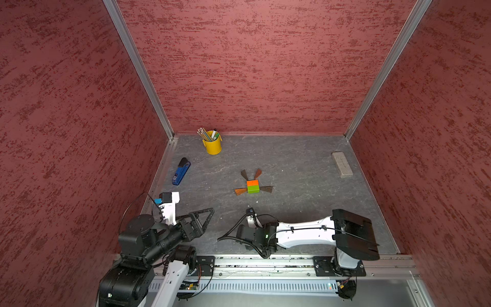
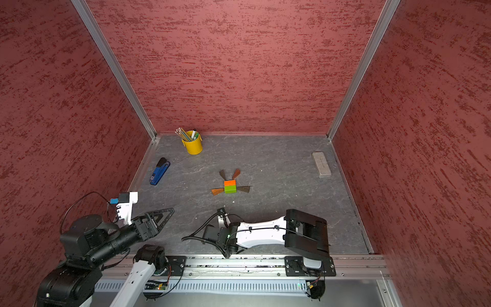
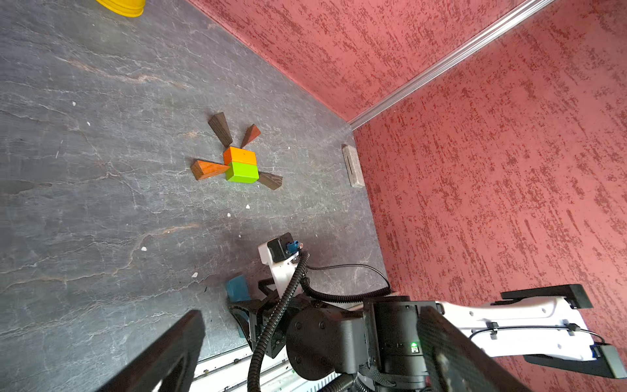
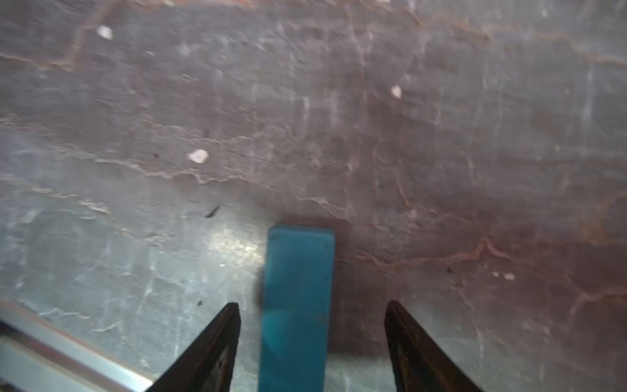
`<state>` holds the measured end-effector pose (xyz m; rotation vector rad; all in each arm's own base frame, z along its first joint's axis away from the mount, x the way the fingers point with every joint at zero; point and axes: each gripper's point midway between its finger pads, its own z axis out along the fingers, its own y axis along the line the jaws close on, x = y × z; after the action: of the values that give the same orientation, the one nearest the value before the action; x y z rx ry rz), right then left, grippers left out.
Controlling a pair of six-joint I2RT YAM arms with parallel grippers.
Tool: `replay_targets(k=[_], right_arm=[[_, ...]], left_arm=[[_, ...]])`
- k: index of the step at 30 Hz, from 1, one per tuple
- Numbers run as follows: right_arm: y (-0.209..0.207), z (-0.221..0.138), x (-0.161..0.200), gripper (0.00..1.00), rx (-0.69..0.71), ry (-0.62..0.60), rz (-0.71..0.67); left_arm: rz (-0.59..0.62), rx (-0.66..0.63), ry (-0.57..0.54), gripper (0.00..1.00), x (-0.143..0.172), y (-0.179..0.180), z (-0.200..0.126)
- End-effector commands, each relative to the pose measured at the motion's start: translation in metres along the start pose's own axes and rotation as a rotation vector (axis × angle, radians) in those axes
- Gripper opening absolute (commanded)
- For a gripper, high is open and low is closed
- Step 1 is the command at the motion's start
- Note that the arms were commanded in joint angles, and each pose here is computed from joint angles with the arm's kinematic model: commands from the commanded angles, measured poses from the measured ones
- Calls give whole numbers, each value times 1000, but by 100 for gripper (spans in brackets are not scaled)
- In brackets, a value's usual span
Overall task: Assemble a small pinwheel with building blocks
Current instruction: Pick up the building block from the center of the board, then assemble the building block at the center of the board.
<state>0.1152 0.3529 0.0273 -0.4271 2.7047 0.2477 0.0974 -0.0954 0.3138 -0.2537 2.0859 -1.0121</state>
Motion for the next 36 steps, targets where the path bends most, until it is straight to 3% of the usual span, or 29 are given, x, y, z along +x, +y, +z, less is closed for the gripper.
replay_targets(k=[1,5,6,8,12,21,25,29,36], right_arm=[[0,-3,10,67,56,33,37],[8,5,14,60,76,52,-6],[11,6,14,53,69,55,-6],[12,7,13,28,72,51,5],[0,-1,-1,17,90,15,63],[-45,-23,-83,15,-41,-102,273],[-53,-17,-103,16,-39,-73,263],[-53,-1,-114,17,-18,-38,233],[-49,22,-125,17,20,-4,165]], left_arm=[[-7,-9,-24,100,2,2,-7],[-5,-14,-26,100,2,3,-7],[-4,-14,-24,100,2,3,-7],[2,-18,-30,100,1,4,-9],[11,-17,-37,100,1,4,-10],[46,0,-23,100,-4,8,10],[40,-31,10,100,-1,21,26],[-64,-52,91,100,9,37,51],[-141,-30,99,100,10,48,74]])
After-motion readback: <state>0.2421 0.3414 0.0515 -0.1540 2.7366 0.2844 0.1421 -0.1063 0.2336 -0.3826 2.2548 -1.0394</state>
